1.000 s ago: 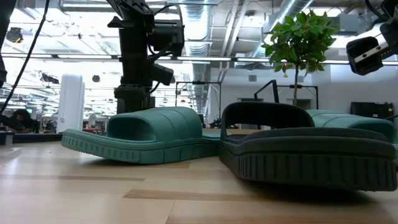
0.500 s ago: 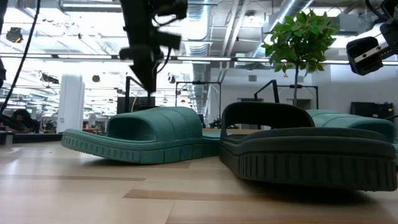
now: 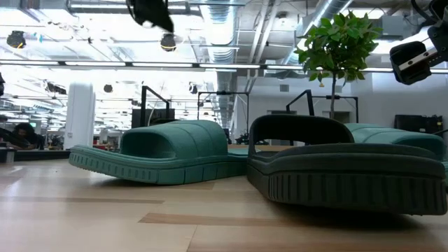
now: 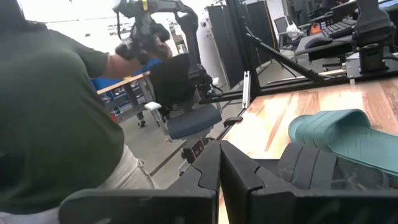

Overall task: Pick and place slides into the shelf
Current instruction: Put the black slide on the shelf

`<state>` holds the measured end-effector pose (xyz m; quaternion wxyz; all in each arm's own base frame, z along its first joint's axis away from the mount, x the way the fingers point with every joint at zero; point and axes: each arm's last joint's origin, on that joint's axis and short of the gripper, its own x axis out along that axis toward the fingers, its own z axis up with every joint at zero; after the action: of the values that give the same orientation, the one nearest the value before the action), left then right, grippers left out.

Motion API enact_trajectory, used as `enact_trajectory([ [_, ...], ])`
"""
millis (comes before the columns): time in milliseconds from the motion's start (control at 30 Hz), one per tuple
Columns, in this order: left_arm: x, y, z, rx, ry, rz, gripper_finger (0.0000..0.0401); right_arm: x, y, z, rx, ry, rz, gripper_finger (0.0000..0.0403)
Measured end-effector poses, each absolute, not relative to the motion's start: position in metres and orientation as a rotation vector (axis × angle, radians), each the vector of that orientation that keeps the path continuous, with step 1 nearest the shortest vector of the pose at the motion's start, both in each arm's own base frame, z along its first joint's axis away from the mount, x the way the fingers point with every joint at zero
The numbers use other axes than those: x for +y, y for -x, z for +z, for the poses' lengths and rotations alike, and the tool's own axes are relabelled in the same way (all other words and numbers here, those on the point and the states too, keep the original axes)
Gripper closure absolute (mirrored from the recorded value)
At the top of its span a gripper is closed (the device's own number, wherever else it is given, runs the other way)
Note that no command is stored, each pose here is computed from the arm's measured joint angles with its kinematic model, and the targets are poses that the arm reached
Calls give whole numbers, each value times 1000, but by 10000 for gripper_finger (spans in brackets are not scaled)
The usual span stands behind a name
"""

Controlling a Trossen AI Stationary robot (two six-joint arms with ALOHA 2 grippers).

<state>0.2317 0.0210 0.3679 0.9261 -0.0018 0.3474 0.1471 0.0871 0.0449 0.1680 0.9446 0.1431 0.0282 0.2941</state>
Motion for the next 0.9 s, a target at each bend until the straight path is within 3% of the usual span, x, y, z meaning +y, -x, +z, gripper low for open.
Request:
enact_trajectory([
  [200, 2, -206, 394, 362, 113, 231, 266, 45, -87, 168, 57, -292, 599, 401],
  [367, -14, -196, 378, 159, 218, 187, 266, 45, -87, 168, 57, -292, 599, 401],
  [600, -34, -193, 317, 68, 422, 153, 266, 45, -87, 168, 57, -292, 599, 401],
  [900, -47, -172, 269, 170, 534, 201, 266, 45, -87, 168, 57, -292, 599, 401],
])
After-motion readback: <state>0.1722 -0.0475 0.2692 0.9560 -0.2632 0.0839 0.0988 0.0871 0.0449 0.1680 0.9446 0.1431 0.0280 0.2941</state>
